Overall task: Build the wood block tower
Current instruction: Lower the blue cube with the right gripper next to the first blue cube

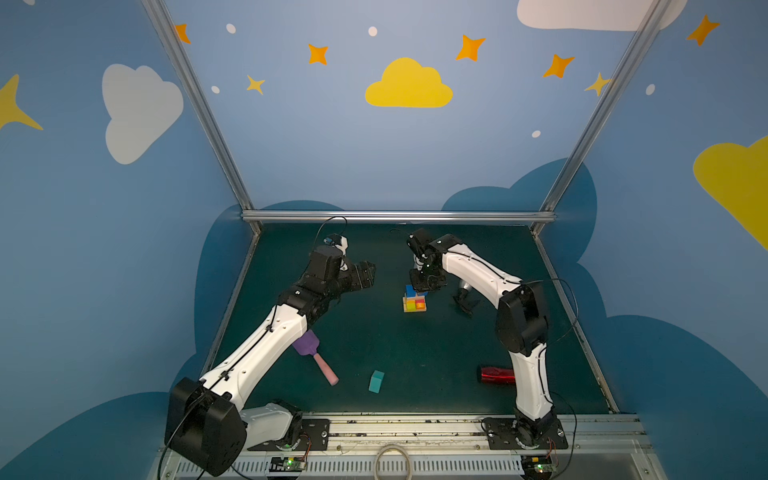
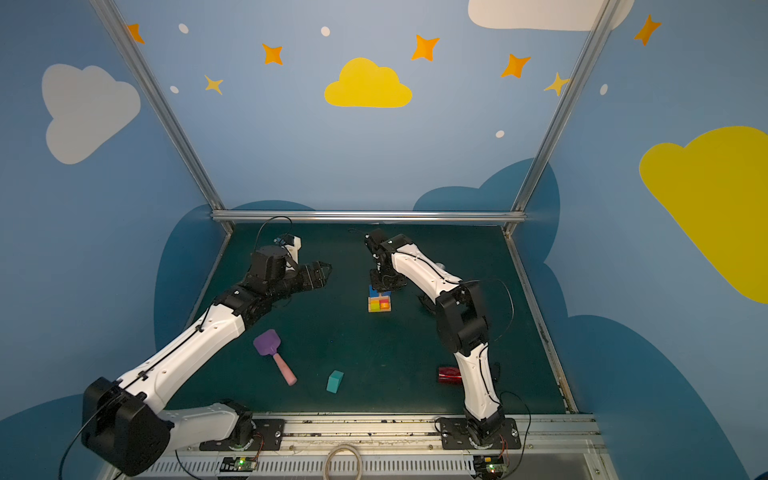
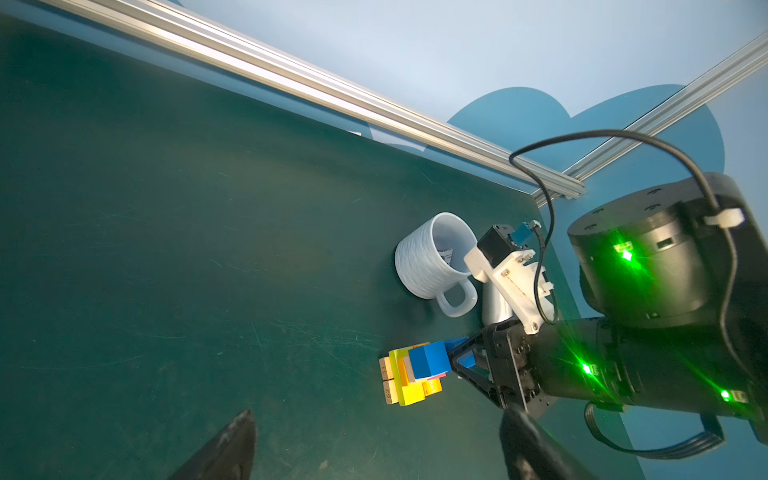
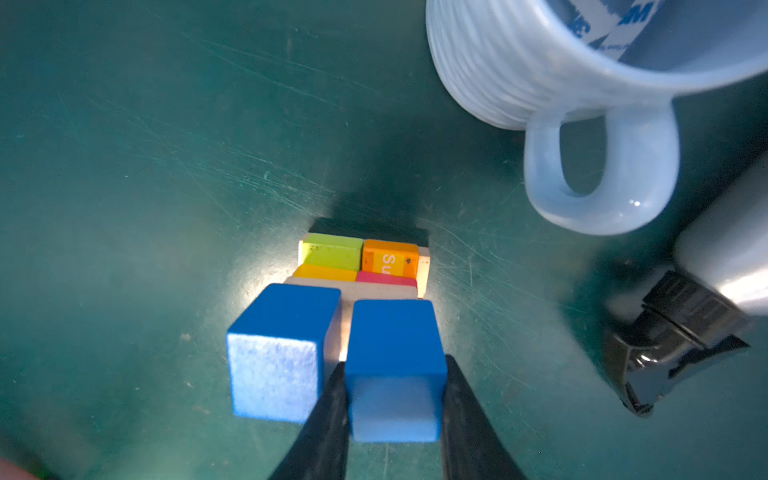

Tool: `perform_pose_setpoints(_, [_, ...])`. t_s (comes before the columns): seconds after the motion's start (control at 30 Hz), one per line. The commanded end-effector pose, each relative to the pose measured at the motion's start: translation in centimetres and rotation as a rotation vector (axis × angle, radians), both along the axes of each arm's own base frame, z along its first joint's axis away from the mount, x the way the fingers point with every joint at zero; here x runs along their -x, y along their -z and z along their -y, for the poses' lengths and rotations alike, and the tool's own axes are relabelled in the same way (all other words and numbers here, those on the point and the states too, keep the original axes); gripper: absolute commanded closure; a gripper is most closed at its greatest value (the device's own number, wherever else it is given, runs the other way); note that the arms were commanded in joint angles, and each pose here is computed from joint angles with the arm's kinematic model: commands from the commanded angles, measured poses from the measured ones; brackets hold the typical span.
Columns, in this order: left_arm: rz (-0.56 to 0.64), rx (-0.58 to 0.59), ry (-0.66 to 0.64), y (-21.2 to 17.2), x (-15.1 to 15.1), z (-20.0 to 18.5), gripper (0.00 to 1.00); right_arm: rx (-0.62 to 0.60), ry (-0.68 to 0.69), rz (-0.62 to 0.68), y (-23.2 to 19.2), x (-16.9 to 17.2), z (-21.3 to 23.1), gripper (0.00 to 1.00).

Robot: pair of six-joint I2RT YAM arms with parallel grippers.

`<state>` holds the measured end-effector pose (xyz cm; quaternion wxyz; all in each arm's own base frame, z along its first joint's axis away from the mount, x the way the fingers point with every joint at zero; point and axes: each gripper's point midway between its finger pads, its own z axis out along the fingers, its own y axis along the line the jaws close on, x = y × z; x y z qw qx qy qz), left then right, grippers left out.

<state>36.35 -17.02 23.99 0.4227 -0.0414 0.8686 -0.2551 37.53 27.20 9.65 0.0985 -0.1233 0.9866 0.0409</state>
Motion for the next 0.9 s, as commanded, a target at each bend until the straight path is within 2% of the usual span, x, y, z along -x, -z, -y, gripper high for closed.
perform_pose_setpoints(0.0, [0.004,0.006,-0.004,-0.08,-0.20,-0.08,0.09,-0.003,0.005,-0.015,-0.05,-0.09,-0.06,0.66])
perform_pose_setpoints(0.87, [0.003,0.009,-0.001,-0.09,-0.12,-0.08,0.09,-0.004,0.011,-0.001,-0.88,-0.07,0.14,0.62])
